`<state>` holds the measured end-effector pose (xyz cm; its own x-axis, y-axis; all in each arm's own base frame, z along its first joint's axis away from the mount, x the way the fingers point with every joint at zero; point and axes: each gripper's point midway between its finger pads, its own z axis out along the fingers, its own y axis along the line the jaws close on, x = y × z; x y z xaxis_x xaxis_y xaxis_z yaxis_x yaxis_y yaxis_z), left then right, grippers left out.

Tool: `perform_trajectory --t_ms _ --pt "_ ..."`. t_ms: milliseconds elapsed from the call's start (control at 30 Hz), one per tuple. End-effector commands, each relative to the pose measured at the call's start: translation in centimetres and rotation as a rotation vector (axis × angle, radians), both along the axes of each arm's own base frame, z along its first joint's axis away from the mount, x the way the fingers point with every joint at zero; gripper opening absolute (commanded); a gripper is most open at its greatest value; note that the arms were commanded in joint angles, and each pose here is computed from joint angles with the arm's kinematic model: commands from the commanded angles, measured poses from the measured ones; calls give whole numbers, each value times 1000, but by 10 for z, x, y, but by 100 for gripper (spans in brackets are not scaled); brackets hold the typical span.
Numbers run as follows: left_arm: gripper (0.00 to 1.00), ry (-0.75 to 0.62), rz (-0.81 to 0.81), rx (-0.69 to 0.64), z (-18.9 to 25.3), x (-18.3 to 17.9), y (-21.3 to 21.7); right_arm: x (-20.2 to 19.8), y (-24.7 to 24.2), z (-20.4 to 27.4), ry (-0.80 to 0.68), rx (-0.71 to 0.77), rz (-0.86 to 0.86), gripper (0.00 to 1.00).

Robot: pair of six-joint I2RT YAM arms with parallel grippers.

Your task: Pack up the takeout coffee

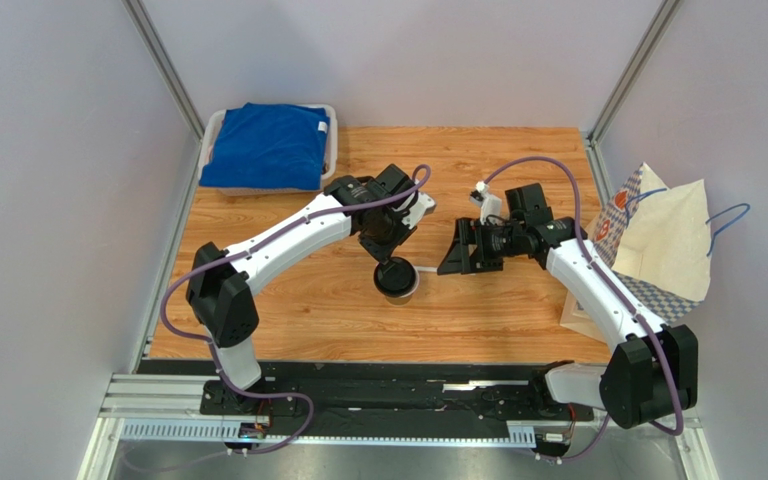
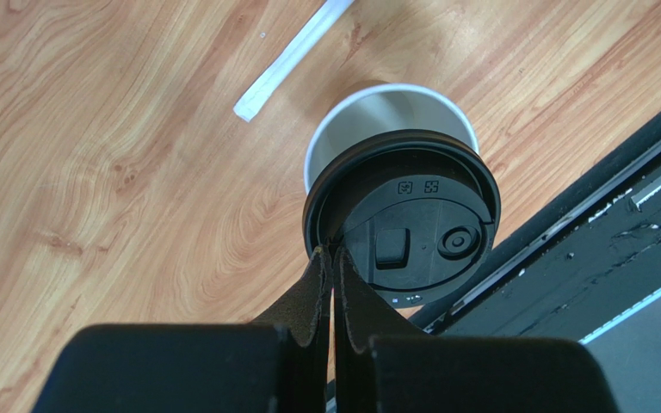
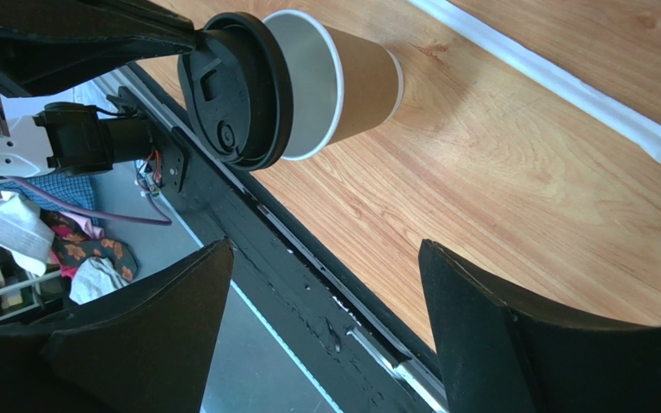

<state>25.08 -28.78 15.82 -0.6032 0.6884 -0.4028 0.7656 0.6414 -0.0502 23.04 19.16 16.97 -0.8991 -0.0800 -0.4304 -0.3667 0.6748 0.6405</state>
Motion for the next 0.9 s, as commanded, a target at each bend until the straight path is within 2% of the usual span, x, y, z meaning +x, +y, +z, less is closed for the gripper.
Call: perform_trajectory --t_ms 0,867 --pt "0 -6 12 -1 5 5 -7 2 6 4 -16 53 -5 84" --pt "0 7 22 13 -5 15 -17 6 1 -7 -10 45 -24 85"
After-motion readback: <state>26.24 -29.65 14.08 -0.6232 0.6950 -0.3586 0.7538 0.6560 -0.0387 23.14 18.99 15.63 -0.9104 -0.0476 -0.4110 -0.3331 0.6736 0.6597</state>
